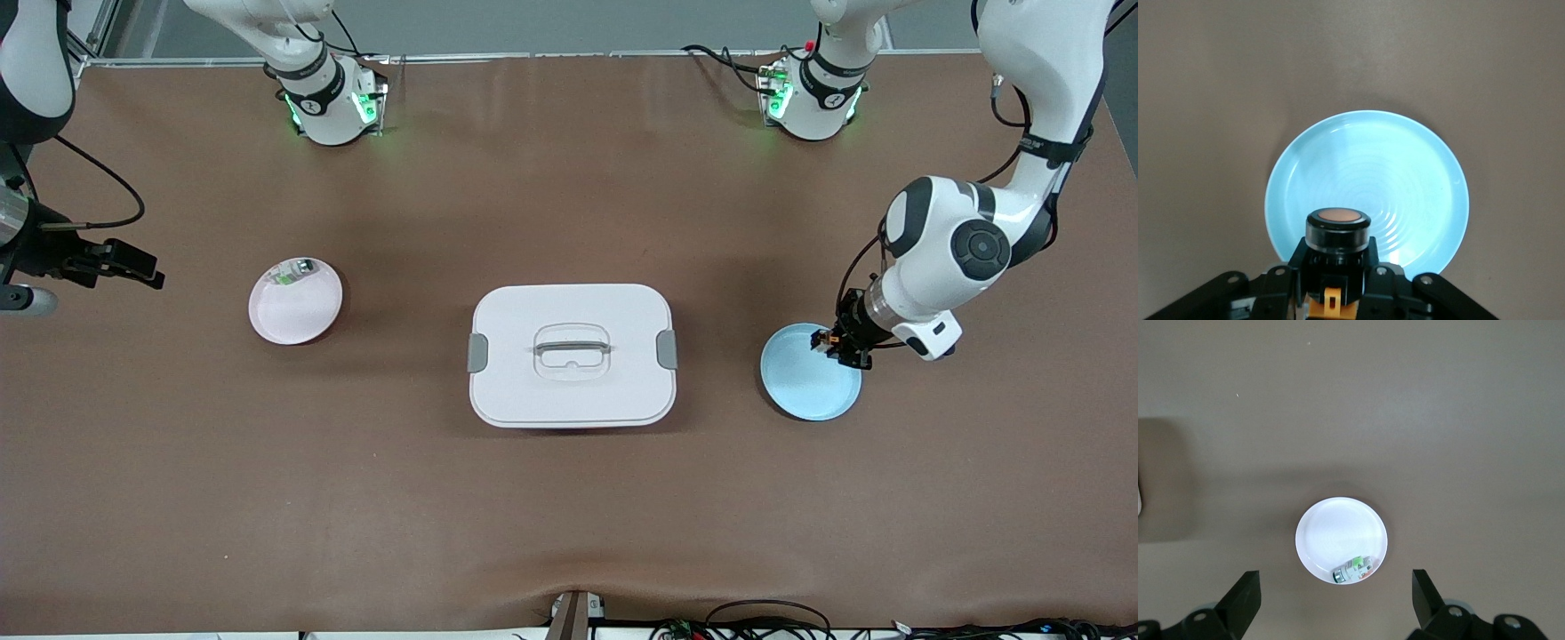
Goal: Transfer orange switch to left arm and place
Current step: 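Carry the switch with the left gripper over the light-blue plate, then lower the switch onto the light-blue plate and open the left gripper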
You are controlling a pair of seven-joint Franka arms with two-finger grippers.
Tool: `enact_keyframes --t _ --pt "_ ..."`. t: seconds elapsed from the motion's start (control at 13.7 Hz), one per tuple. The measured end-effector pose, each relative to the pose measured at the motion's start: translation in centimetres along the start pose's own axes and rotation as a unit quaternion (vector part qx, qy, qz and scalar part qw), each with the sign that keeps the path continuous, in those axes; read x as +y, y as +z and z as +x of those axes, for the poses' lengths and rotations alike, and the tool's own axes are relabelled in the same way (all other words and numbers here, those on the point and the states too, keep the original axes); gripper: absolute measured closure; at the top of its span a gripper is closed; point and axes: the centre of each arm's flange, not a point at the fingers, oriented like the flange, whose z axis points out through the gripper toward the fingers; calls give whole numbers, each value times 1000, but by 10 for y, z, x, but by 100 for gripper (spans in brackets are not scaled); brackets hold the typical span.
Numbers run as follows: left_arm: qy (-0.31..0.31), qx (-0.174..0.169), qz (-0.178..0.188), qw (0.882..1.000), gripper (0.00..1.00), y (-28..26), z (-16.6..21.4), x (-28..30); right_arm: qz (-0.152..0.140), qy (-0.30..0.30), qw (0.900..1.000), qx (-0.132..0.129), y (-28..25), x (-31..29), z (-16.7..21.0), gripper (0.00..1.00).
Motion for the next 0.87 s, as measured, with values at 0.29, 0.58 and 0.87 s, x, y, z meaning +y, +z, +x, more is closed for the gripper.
enact_keyframes --t 0.29,0.58,0.87 --pt "-30 39 -7 999 66 26 3 15 -2 3 999 34 -31 4 1 0" --pt "-56 56 -8 997 66 54 5 26 -4 2 999 51 -50 3 2 0" --pt "-57 49 0 997 66 68 3 26 -5 4 1000 29 -60 6 -5 0"
